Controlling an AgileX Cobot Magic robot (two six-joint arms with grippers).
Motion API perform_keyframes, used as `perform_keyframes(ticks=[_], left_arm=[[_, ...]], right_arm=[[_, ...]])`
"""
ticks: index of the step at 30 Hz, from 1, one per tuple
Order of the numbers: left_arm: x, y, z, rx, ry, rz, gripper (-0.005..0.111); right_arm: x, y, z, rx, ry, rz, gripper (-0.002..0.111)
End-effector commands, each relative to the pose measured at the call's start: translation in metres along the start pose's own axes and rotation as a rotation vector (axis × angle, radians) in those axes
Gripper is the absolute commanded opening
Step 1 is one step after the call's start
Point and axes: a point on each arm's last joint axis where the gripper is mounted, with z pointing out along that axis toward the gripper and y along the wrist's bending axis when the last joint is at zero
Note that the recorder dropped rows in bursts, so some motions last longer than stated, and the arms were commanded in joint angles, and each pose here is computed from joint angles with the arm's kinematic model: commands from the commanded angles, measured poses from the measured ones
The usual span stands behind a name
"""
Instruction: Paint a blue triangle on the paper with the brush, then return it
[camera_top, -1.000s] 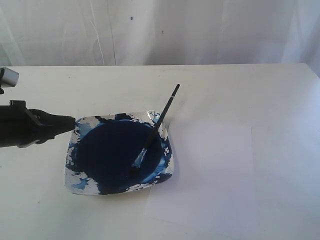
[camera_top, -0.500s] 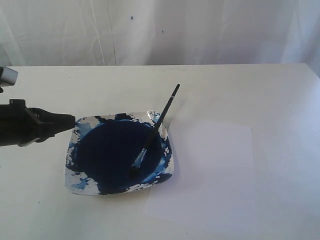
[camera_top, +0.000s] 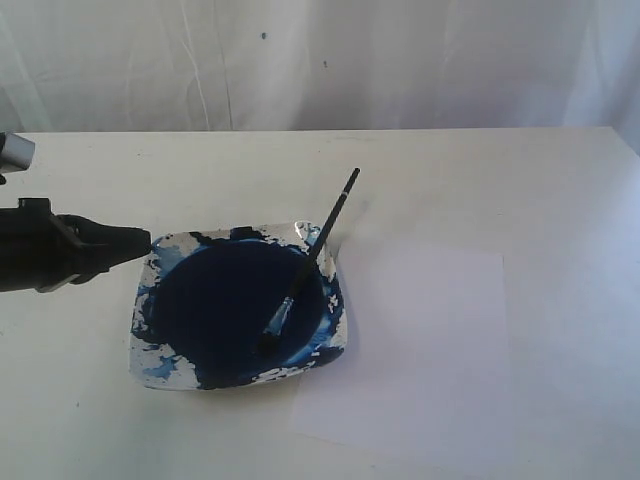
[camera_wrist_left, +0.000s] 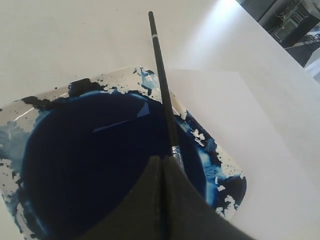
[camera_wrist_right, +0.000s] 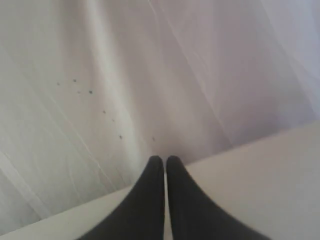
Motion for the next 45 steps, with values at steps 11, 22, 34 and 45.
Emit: perform_keyframes(ticks=[11, 22, 34, 45], left_arm=[[-0.003, -0.002, 0.000, 0.010, -0.009, 0.008, 0.000], [-0.004, -0.003, 0.000, 0.024, -0.020, 0.002, 0.000], [-0.005, -0.003, 0.000, 0.026, -0.033, -0.010, 0.000], [-0.005, -0.003, 0.000, 0.024, -0.033, 0.016, 0.000]], right_arm=[[0.046, -0.022, 0.178, -0.008, 0.597, 0.407, 0.003], [0.105, -0.099, 0.203, -0.135, 0.869, 0.751, 0.003], [0.128, -0.136, 0.194, -0.084, 0.923, 0.642, 0.003], [0.162, -0.160, 0.200, -0.050, 0.856, 0.608, 0.003]])
